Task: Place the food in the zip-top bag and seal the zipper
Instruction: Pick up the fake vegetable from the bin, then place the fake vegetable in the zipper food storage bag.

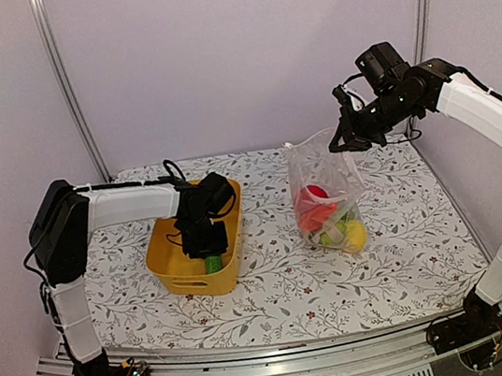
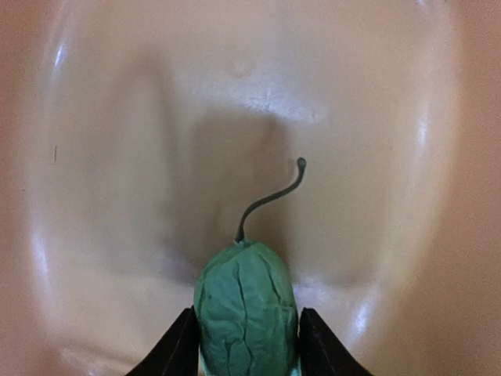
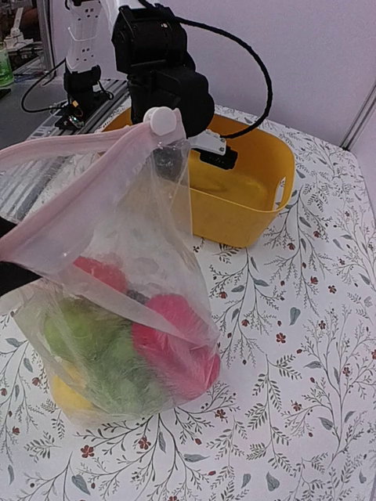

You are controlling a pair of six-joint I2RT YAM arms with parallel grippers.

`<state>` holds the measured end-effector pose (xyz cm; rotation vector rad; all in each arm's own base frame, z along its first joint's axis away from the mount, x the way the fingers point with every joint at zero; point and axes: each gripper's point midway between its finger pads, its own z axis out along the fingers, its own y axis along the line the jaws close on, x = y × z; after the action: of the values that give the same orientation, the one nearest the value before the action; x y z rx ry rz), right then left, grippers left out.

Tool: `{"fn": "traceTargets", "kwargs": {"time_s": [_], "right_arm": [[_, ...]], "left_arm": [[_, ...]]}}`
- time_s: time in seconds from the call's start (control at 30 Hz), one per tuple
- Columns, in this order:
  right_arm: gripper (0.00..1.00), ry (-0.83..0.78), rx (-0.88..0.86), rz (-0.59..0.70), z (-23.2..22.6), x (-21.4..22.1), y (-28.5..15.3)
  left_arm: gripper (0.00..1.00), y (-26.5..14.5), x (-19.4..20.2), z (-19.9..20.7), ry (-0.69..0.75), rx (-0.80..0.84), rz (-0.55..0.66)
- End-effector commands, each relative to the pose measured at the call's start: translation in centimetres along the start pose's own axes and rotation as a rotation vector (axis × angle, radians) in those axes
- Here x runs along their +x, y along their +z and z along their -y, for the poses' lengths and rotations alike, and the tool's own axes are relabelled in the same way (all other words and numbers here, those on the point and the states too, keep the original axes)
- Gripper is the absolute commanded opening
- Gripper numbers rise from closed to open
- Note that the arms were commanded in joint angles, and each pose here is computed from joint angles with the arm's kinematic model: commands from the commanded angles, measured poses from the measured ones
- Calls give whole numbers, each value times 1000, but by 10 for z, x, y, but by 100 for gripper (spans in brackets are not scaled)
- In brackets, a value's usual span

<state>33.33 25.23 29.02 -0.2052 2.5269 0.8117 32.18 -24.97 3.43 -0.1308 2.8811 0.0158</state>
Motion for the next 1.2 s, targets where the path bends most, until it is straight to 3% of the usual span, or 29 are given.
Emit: {"fn": "traceTargets", "kwargs": {"time_s": [0.0,0.1,0.3,0.5,0.7,0.83,0.93,1.17], "right_arm": [[0,6,5,35,-2,-6,-8],[0,7,9,38,-1,-6,-8],[0,9,10,35,-3,-5,-7],[0,8,10,29,-5,-5,-5],[0,4,6,14,-8,-3,1],[0,-2,-2,6,-12,-3,5],[0,-7,-11,6,-16,-6,6],[0,-10,-28,-3,-21,-7,7]], "left_arm": [[42,13,-4,-6,11,-12,-23],[28,14,-11,-12,15,-29,-20],[20,-35,-54,-12,9,2,117],[17,-141,-122,12,14,170,402],[16,-269,-164,59,76,514,736],[16,-356,-159,102,225,837,944],[15,-401,-137,130,337,1062,1029],[16,-434,-85,192,608,1343,1047]]}}
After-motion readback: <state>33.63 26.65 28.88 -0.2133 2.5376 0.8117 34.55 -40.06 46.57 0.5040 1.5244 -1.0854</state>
